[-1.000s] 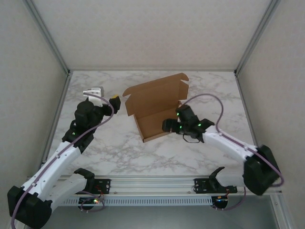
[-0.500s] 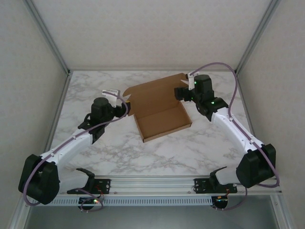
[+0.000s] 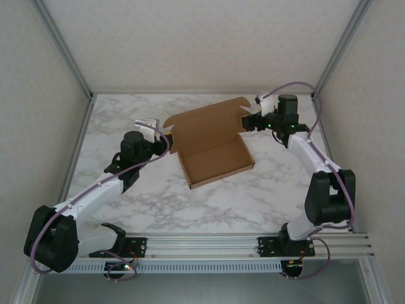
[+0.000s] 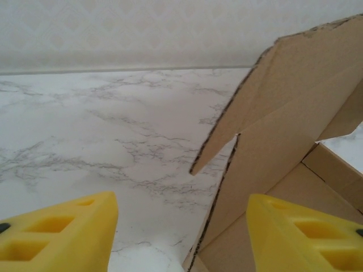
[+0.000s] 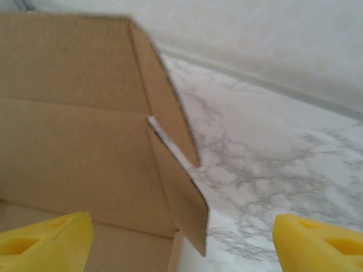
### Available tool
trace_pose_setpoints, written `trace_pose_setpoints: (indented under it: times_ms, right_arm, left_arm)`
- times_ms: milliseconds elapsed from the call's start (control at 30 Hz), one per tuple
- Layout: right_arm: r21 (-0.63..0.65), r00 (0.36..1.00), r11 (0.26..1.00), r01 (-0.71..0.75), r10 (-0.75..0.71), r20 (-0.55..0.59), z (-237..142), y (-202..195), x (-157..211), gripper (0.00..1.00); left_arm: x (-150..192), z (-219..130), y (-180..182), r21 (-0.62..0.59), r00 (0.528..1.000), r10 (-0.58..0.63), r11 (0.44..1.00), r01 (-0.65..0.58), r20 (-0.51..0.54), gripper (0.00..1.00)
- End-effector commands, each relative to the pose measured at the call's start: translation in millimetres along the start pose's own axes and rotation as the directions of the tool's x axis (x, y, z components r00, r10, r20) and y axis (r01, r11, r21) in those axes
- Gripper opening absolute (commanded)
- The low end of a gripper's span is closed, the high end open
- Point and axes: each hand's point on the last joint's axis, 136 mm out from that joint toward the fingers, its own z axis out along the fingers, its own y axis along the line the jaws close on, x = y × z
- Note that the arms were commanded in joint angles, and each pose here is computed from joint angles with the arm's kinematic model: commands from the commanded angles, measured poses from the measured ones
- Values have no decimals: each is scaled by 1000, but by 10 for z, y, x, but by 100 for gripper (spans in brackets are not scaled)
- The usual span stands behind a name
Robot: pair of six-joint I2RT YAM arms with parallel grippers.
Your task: Fold the paper box
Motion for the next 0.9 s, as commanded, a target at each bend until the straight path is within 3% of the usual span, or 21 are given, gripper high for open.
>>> trace_pose_setpoints:
  times_ms: [0, 133, 433, 867]
  right_arm:
    - [-88, 999, 995, 44, -44, 3, 66, 92, -121, 80]
    - [-91, 999, 995, 32, -32, -3, 185, 28, -146, 76]
    - [-166, 1000, 986, -10, 8, -14, 253, 142, -87, 54]
    - [-84, 1000, 996, 11, -13, -21, 75, 324, 33, 27]
  left_arm:
    - [-73, -29, -74, 18, 999, -8, 1000, 8, 34, 57]
    - [-66, -26, -53, 2, 1000, 4, 1000, -5, 26, 49]
    - [-51, 112, -66, -2, 1000, 9, 1000, -9, -22, 33]
    - [-101, 283, -162, 23, 999, 5, 1000, -4, -40, 13]
